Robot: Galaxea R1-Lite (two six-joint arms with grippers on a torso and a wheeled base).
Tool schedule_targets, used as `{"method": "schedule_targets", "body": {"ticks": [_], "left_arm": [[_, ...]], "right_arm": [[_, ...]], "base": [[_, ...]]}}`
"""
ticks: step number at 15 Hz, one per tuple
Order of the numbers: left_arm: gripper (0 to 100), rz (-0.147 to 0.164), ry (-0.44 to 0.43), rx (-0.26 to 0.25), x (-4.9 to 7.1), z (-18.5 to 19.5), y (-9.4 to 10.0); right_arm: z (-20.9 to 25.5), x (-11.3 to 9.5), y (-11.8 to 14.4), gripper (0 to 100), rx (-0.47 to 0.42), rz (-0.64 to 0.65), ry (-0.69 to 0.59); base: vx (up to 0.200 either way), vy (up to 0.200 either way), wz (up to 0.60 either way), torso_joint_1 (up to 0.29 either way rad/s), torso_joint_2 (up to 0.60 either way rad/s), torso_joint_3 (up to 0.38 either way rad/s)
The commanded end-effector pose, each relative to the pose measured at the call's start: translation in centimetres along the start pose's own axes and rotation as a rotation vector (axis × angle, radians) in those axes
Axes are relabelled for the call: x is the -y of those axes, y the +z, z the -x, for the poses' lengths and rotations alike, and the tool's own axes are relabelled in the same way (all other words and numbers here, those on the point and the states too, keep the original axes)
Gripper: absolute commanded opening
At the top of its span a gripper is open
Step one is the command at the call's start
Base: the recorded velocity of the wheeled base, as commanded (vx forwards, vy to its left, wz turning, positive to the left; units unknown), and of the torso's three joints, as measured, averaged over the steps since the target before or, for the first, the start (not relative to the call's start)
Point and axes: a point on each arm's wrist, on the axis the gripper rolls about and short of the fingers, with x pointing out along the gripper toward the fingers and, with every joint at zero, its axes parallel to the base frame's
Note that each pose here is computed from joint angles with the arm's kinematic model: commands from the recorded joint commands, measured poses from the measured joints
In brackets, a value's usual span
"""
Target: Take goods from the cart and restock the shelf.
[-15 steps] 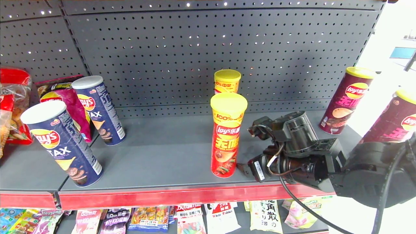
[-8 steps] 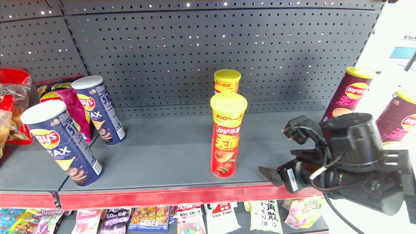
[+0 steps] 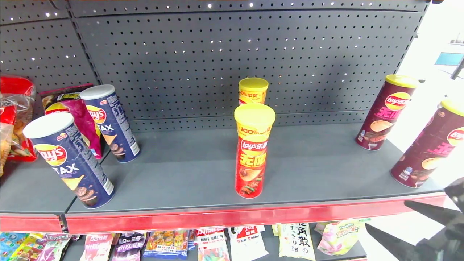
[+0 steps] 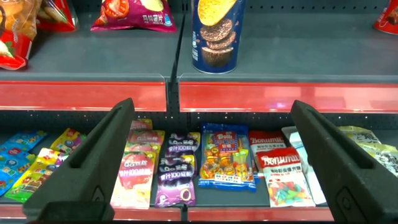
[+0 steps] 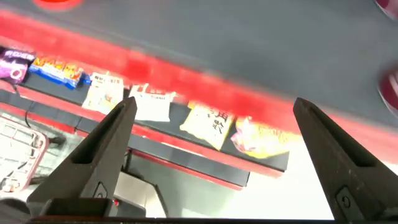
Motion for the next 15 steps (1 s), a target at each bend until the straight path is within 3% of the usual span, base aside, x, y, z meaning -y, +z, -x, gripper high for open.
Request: {"method": "schedule_targets", "body": {"ticks": [1, 2, 5, 8, 10, 13, 14, 15], "left_arm": [[100, 0.001, 0.002, 0.0, 0.0, 0.0, 0.0], [100, -0.001, 0.0, 0.0, 0.0, 0.0, 0.0], [100, 0.001, 0.0, 0.0, 0.0, 0.0, 0.0], [100, 0.001, 0.0, 0.0, 0.0, 0.0, 0.0], [100, -0.001, 0.0, -0.001, 0.0, 0.0, 0.0], [100, 0.001, 0.0, 0.0, 0.0, 0.0, 0.0], [100, 0.001, 0.0, 0.0, 0.0, 0.0, 0.0], [100, 0.001, 0.0, -0.001, 0.0, 0.0, 0.0]], "right_arm": [[3.6, 1.6, -4.9, 100, 0.116, -0.052, -0.009], [4.5, 1.4, -6.8, 100, 0.173, -0.045, 0.046], [5.7, 1.1, -8.9, 100, 0.252, -0.034, -0.084], [6.5, 0.5, -10.7, 100, 0.259, -0.039, -0.102], [6.7, 0.4, -10.7, 100, 0.278, -0.038, -0.104], [8.0, -0.1, -11.6, 100, 0.472, -0.097, -0.129], [8.0, -0.1, -11.6, 100, 0.472, -0.097, -0.129], [8.0, 0.0, -11.6, 100, 0.495, -0.202, -0.172]], "base": [[0.0, 0.0, 0.0, 0.0, 0.0, 0.0], [0.0, 0.0, 0.0, 0.0, 0.0, 0.0], [0.0, 0.0, 0.0, 0.0, 0.0, 0.0], [0.0, 0.0, 0.0, 0.0, 0.0, 0.0], [0.0, 0.0, 0.0, 0.0, 0.0, 0.0], [0.0, 0.0, 0.0, 0.0, 0.0, 0.0], [0.0, 0.0, 0.0, 0.0, 0.0, 0.0], [0.0, 0.0, 0.0, 0.0, 0.0, 0.0]]}}
